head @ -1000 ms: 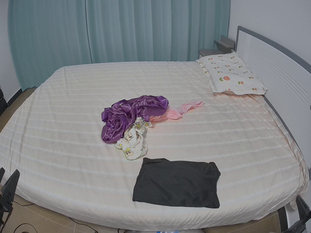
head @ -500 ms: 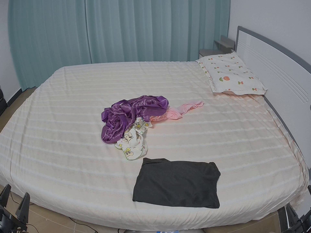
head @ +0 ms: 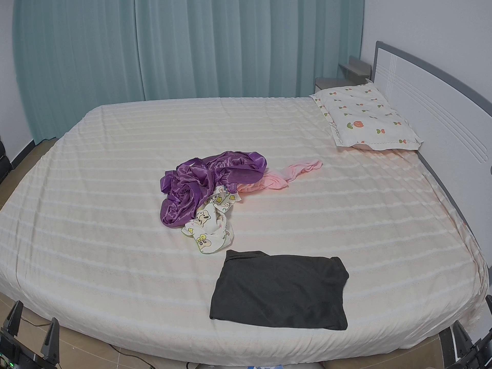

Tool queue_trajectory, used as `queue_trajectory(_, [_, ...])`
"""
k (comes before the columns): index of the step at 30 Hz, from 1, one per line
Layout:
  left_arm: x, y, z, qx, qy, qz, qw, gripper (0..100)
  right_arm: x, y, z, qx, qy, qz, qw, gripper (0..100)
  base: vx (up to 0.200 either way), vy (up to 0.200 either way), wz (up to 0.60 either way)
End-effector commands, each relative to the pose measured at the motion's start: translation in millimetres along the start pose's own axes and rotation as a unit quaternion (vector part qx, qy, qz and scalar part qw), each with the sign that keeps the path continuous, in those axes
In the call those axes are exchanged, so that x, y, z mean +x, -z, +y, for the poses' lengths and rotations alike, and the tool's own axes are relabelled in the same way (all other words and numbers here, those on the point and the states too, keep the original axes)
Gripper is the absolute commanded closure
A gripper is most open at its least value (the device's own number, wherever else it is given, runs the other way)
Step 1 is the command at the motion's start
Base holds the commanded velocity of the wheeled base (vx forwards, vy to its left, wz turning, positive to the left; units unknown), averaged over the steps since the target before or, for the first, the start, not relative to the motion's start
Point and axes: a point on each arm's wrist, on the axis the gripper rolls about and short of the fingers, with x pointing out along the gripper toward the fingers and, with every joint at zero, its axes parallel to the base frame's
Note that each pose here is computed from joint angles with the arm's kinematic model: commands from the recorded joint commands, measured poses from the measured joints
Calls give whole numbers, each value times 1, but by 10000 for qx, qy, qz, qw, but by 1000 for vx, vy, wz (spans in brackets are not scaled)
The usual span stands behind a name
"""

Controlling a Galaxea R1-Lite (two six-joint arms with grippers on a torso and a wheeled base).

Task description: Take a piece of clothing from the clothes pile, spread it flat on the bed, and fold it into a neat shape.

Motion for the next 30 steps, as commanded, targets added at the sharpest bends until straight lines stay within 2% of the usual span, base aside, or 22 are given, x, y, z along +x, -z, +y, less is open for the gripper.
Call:
queue_trajectory(1, [0, 6, 0, 55, 60, 45, 10000, 0, -5, -17, -1, -117, -7, -713, 9974, 0, 0, 0, 0])
queue_trajectory(3, [0, 6, 0, 70, 91, 45, 9999, 0, 7, 6, 1, -146, 2, -334, 9993, 0, 0, 0, 0])
queue_trajectory(4, [0, 6, -1, 70, 121, 52, 9999, 0, 9, 10, 1, -53, 26, -300, 9995, 0, 0, 0, 0])
queue_trajectory(6, [0, 6, -1, 39, 183, 45, 9998, 0, 9, 6, 0, 94, 107, -461, 9988, 0, 0, 0, 0])
queue_trajectory(9, [0, 6, -1, 39, 206, 53, 9998, 0, 9, 7, 0, 148, 115, -415, 9990, 0, 0, 0, 0])
queue_trajectory(14, [0, 6, -1, 54, 252, 53, 9997, 0, 9, 7, 0, 180, 144, -405, 9989, 0, 0, 0, 0])
queue_trajectory(18, [0, 6, -2, 84, 352, 52, 9993, 0, 9, 7, -1, 91, 378, -395, 9985, 0, 0, 0, 0])
queue_trajectory(20, [0, 6, -2, 84, 367, 52, 9993, 0, 9, 7, 0, -266, 293, -395, 9984, 0, 0, 0, 0])
queue_trajectory(22, [0, 6, -2, 84, 367, 52, 9993, 0, 9, 7, 0, -258, 126, -364, 9989, 0, 0, 0, 0])
queue_trajectory(26, [0, 6, -2, 54, 367, 53, 9993, 0, 9, 7, 0, -4, 117, -298, 9995, 0, 0, 0, 0])
queue_trajectory(30, [0, 6, -1, 46, 321, 53, 9995, 0, 8, 7, 0, -118, 157, -346, 9992, 0, 0, 0, 0])
